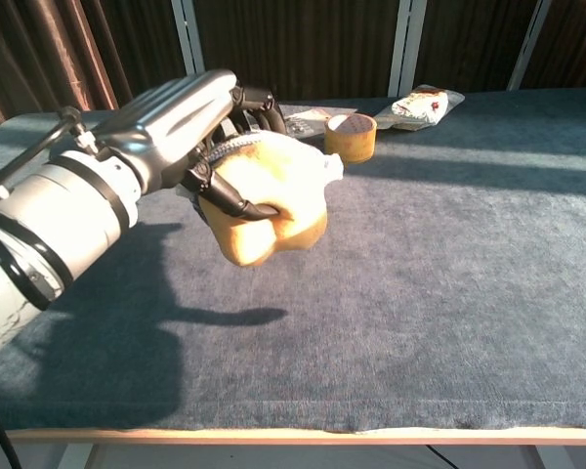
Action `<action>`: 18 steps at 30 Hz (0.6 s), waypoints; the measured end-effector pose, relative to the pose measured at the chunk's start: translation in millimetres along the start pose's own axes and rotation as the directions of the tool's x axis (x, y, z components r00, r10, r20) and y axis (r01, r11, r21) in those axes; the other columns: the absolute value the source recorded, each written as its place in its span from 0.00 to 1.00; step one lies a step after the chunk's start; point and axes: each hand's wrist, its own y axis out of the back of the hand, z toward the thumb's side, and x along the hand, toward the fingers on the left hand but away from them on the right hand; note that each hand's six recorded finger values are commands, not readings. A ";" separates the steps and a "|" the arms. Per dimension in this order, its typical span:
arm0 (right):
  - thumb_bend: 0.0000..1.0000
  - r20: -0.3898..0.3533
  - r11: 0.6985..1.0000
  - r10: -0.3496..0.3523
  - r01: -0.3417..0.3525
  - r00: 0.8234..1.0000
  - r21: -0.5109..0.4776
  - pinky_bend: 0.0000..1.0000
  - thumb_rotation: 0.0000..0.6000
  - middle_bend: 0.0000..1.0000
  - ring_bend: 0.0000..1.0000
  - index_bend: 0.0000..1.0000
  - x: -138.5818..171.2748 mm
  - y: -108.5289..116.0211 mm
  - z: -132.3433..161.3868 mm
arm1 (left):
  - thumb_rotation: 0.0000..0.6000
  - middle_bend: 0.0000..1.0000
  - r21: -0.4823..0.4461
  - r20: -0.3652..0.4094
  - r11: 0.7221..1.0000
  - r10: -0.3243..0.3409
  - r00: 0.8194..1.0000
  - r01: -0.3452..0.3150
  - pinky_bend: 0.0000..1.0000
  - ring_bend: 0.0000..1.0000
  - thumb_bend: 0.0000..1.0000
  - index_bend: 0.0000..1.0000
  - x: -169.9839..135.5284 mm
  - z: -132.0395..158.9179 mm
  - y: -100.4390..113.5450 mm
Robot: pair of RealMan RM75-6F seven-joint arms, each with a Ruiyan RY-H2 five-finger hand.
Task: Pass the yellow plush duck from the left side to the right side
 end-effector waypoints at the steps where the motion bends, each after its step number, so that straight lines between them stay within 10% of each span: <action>1: 0.00 0.004 1.000 0.001 -0.001 1.000 0.000 0.00 1.00 0.00 0.00 0.00 -0.3 -0.1 -0.3 | 1.00 0.15 0.005 0.002 1.000 -0.020 1.000 0.020 0.32 0.23 0.23 0.05 -1.1 -0.1 -3.9; 5: 0.00 0.014 1.000 0.011 -0.011 1.000 0.001 0.00 1.00 0.00 0.00 0.00 -1.7 -1.4 -0.4 | 1.00 0.00 0.027 -0.007 0.997 -0.071 0.997 0.071 0.24 0.02 0.23 0.00 -4.6 -2.1 -13.8; 18: 0.00 0.033 1.000 0.030 -0.030 0.999 0.001 0.01 1.00 0.00 0.00 0.00 -4.6 -2.1 -2.4 | 1.00 0.00 0.075 -0.067 0.995 -0.055 0.996 0.060 0.18 0.00 0.23 0.00 -8.7 -17.3 -6.1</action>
